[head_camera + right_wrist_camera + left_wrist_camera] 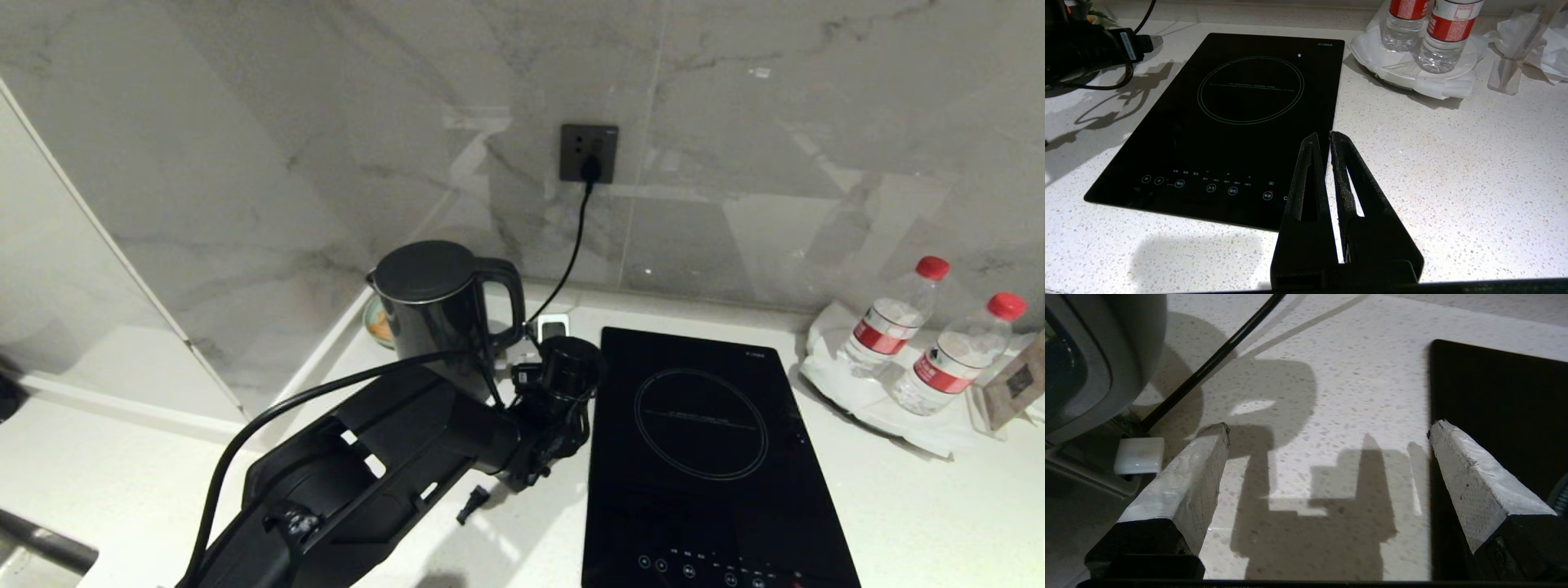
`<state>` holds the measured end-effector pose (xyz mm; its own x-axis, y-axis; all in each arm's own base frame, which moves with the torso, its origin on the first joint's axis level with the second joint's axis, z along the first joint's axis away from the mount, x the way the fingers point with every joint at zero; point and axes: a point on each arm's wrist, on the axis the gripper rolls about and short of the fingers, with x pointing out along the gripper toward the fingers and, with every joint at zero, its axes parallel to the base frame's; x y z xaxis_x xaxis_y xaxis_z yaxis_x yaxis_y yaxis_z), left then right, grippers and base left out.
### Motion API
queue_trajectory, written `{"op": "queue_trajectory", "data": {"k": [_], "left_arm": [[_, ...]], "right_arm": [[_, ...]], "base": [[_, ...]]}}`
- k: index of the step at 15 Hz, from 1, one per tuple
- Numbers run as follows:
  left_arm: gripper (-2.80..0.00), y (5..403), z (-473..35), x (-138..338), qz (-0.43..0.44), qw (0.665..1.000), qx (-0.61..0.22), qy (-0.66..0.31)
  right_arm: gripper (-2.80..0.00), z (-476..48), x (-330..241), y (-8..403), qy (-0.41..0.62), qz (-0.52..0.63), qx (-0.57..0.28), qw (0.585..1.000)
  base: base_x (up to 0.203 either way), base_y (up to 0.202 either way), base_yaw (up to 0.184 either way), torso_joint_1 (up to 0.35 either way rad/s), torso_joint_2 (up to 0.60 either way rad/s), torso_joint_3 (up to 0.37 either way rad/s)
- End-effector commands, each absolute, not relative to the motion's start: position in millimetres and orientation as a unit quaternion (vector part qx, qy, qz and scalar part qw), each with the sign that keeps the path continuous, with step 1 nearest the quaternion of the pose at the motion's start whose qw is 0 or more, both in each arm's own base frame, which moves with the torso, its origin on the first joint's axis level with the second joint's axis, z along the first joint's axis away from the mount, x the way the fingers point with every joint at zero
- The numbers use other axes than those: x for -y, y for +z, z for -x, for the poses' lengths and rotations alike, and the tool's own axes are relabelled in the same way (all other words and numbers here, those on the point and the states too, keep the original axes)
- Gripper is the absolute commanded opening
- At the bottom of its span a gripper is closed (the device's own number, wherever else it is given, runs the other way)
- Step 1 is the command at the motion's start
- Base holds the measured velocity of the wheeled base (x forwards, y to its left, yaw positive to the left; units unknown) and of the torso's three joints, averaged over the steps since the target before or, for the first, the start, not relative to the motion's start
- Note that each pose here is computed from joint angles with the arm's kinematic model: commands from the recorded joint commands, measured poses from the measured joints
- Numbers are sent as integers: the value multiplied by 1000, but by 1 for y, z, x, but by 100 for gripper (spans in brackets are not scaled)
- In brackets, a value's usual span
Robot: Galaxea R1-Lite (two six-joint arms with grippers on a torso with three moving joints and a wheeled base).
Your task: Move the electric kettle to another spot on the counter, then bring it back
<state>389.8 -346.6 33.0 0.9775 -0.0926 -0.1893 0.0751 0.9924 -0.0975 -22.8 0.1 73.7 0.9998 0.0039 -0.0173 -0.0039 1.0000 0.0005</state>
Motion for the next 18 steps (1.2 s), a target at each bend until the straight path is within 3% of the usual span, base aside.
{"op": "queue_trajectory", "data": {"k": [1, 18], "left_arm": [[0, 27, -396, 341, 43, 994, -100, -32], [0, 8, -400, 337, 31, 993, -114, -25]], "right_arm": [[-280, 23, 0, 74, 2, -1, -10, 1000], [-280, 23, 0, 74, 2, -1, -10, 1000]], "base": [[0, 0, 0, 0, 0, 0], [0, 0, 0, 0, 0, 0]]}}
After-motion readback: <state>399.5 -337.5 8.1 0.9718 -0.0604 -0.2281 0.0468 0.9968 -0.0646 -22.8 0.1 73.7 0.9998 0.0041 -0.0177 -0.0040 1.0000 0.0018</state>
